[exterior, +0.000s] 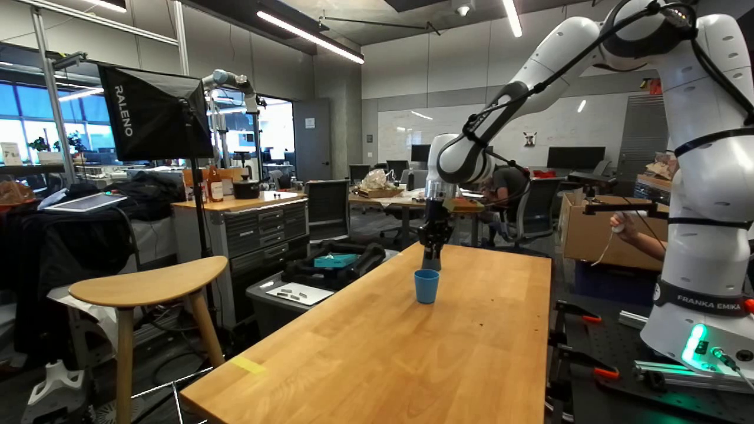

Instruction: Place the silver object in the light blue cup

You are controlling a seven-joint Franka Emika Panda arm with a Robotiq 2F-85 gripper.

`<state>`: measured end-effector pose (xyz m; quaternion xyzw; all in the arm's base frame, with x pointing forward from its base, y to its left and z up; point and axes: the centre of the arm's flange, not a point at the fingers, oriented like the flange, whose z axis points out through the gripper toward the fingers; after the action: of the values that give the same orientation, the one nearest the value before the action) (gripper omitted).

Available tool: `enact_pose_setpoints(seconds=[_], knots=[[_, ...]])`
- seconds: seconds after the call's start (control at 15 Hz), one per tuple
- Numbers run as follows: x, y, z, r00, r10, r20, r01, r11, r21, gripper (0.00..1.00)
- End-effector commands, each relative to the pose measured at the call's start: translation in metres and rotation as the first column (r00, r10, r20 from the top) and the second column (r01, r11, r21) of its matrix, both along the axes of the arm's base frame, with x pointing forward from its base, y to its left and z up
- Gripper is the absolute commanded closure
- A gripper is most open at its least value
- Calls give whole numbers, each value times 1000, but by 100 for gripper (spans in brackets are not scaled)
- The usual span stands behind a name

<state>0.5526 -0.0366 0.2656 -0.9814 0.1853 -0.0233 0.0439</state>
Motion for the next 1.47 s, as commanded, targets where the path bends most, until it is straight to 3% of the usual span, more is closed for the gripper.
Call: enact_pose_setpoints(seconds=[0.0, 0.93, 1.4], knots=[[4, 8, -8, 999, -3, 46, 3, 1000, 2, 91], [11, 15, -69, 999, 7, 36, -6, 1000, -20, 91], [7, 20, -96, 999, 29, -18, -30, 998, -60, 91]])
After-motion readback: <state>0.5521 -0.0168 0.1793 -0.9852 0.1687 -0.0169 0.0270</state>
